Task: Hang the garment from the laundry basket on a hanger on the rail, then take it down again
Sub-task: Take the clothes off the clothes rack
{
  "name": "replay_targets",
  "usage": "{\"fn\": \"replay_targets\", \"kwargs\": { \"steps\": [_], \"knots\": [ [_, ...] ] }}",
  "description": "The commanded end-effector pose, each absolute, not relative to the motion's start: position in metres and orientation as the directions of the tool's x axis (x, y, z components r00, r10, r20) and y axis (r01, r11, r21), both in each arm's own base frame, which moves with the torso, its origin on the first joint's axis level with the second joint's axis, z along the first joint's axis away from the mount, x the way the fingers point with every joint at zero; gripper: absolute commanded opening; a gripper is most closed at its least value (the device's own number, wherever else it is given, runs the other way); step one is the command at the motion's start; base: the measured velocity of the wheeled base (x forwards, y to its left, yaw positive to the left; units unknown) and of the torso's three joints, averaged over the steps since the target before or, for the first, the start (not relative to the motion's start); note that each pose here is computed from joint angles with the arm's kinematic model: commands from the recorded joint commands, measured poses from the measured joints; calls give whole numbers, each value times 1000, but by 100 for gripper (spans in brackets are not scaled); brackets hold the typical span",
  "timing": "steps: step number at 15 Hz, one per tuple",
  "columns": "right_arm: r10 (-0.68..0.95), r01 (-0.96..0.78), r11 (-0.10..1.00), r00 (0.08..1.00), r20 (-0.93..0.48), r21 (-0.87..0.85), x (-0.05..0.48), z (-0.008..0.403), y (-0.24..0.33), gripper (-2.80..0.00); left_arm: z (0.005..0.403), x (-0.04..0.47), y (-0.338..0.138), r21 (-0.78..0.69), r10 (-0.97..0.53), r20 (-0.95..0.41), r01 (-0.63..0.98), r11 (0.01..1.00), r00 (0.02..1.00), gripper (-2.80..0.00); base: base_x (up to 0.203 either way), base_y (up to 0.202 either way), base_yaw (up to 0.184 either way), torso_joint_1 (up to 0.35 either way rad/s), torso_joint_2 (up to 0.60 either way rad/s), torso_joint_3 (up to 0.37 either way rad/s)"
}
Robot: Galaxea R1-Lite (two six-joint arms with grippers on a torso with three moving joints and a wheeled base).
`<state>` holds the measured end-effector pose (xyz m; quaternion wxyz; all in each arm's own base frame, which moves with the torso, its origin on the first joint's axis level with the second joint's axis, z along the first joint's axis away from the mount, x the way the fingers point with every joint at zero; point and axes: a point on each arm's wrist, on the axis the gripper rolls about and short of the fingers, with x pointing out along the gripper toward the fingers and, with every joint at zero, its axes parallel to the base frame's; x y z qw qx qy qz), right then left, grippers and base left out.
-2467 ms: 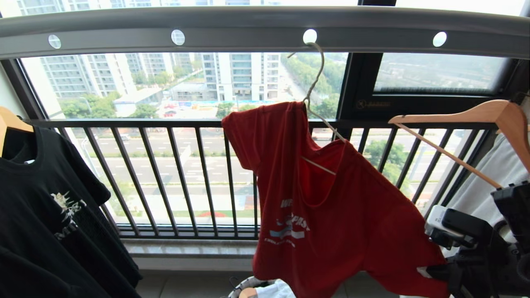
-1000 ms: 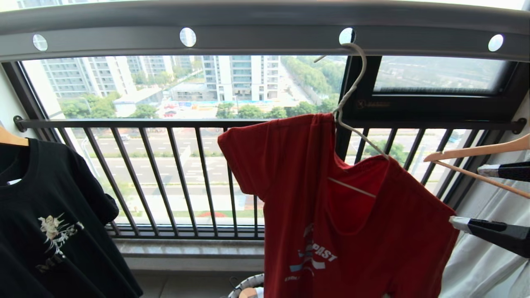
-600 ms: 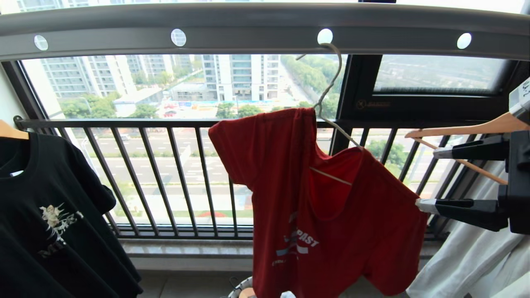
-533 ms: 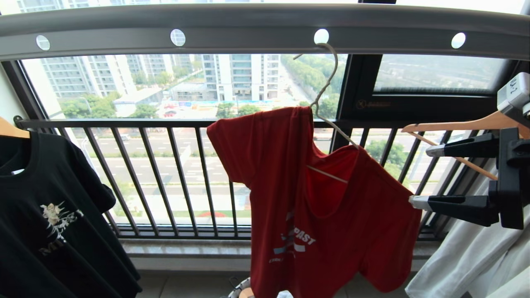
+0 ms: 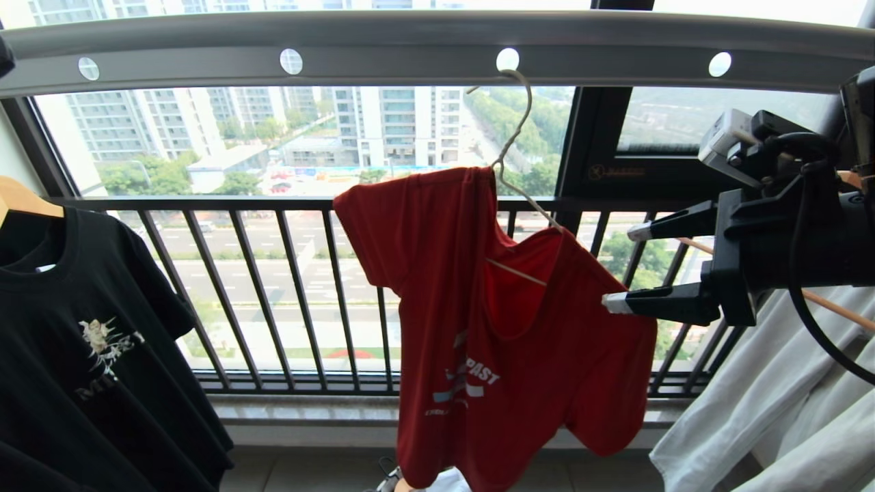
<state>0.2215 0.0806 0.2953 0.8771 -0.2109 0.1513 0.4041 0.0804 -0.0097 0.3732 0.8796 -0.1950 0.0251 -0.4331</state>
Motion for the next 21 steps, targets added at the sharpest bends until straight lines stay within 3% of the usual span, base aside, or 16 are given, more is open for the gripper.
{"fn": "replay_targets", "kwargs": {
  "steps": [1, 9, 10, 19, 21],
  "knots": [
    [658, -795, 565, 595, -463, -219, 237, 287, 87, 0, 373, 83, -9, -373, -776, 121, 752, 543, 620, -280, 0, 0, 0, 0, 0, 0],
    [670, -818, 543, 559, -488, -192, 256, 276, 97, 0, 373, 80, -10, -367, -778, 124, 757, 540, 615, -280, 0, 0, 0, 0, 0, 0],
    [671, -817, 543, 561, -485, -194, 255, 277, 97, -280, 373, 80, -10, -366, -779, 124, 758, 540, 615, -280, 0, 0, 0, 0, 0, 0],
    [674, -813, 545, 570, -471, -205, 246, 284, 94, -280, 371, 80, -10, -372, -781, 119, 757, 538, 613, -280, 0, 0, 0, 0, 0, 0],
    [674, -812, 546, 571, -469, -206, 244, 285, 93, -280, 368, 81, -13, -379, -825, 104, 789, 484, 556, -280, 0, 0, 0, 0, 0, 0]
  ]
}}
